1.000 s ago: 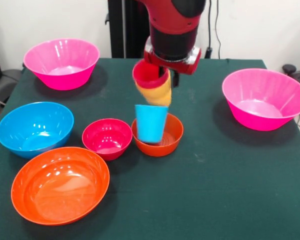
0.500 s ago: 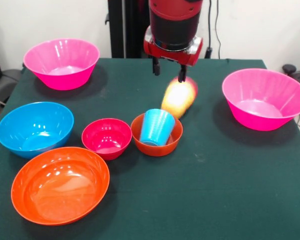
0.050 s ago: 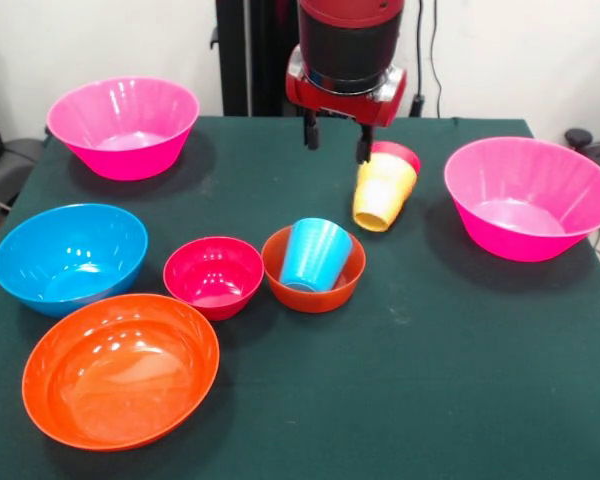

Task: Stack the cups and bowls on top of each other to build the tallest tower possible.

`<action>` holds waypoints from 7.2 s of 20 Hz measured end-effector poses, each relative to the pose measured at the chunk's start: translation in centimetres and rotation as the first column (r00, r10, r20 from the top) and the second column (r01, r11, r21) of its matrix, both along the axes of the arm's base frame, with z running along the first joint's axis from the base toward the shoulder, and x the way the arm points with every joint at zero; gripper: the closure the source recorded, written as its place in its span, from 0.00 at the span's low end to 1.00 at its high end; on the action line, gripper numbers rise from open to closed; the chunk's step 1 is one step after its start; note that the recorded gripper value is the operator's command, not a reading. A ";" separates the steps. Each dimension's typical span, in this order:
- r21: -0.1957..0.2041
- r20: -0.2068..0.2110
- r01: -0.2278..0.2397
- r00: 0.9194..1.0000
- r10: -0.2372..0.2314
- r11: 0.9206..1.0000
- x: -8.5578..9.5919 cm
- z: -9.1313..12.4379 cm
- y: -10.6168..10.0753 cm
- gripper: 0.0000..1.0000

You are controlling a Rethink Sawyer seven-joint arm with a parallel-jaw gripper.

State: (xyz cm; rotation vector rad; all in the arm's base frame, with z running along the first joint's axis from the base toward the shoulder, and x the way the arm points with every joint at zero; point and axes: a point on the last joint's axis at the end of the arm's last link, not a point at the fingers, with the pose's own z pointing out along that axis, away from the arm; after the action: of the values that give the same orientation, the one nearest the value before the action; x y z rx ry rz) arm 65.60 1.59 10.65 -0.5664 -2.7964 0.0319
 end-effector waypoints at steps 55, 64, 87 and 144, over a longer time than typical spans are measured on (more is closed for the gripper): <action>-0.101 0.200 -0.025 0.979 0.045 0.995 -0.4 -14.3 -9.2 0.00; -0.048 0.079 -0.018 0.997 0.022 0.999 -3.3 -14.4 -8.2 0.00; 0.013 0.077 -0.024 0.997 0.023 1.000 -1.1 -6.7 -5.6 0.00; -0.223 0.133 -0.204 0.962 0.237 0.953 0.9 -11.4 -4.8 0.00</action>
State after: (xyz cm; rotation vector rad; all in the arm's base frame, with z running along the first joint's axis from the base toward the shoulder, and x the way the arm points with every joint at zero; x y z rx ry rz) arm 66.51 -3.25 -0.73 -0.3088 -3.0208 0.3437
